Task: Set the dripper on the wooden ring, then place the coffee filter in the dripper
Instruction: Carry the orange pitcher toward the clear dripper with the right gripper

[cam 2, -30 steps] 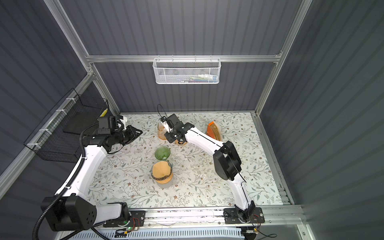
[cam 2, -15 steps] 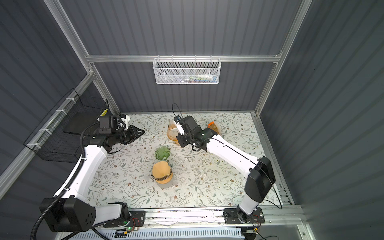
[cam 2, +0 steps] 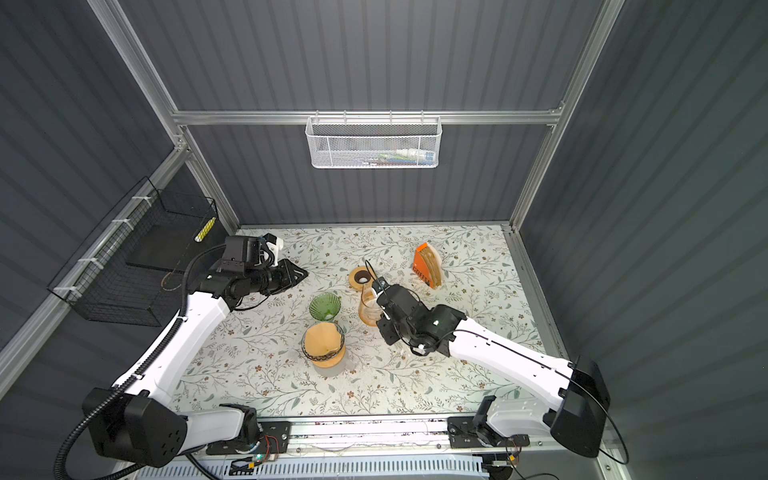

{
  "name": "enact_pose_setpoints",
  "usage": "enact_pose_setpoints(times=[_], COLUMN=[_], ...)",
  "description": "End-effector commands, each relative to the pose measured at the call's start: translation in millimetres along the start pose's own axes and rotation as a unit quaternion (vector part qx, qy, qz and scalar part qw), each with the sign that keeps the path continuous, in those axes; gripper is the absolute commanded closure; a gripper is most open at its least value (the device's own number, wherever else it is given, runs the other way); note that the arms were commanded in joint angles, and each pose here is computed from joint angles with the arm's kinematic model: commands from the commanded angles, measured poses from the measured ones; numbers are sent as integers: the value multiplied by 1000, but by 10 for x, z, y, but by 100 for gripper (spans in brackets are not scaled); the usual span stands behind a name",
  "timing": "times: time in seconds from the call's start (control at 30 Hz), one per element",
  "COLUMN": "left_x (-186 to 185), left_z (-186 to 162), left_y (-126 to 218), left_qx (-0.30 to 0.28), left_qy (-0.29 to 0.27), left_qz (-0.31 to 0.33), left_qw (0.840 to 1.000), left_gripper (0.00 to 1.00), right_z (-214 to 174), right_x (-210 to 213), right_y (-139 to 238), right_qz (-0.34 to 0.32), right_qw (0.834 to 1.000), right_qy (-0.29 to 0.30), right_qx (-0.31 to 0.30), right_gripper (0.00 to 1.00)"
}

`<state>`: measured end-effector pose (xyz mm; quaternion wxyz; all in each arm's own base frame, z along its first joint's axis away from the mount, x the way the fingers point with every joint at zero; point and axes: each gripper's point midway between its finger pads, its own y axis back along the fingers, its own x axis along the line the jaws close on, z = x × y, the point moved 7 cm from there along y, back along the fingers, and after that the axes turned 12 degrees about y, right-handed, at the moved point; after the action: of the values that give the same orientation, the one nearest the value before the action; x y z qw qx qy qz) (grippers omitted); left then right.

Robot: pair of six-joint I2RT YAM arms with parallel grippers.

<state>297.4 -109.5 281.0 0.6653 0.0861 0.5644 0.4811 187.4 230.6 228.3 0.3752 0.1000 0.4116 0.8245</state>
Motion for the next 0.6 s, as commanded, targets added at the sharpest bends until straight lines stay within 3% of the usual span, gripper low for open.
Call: enact_pose_setpoints(times=[0.0, 0.57], left_x=[10, 51], left_z=[-93, -123], left_y=[11, 30], left_qx=[3, -20], left_qy=[-10, -8], left_qz=[2, 23], left_qw=[1000, 999], left_gripper=[76, 77], right_z=[-130, -663], right_x=[76, 320], right_y=[20, -170], right_qz=[-8, 15], right_qw=[1000, 999], right_qy=[-25, -37], right_qx=[-7, 25], right_gripper=[100, 100])
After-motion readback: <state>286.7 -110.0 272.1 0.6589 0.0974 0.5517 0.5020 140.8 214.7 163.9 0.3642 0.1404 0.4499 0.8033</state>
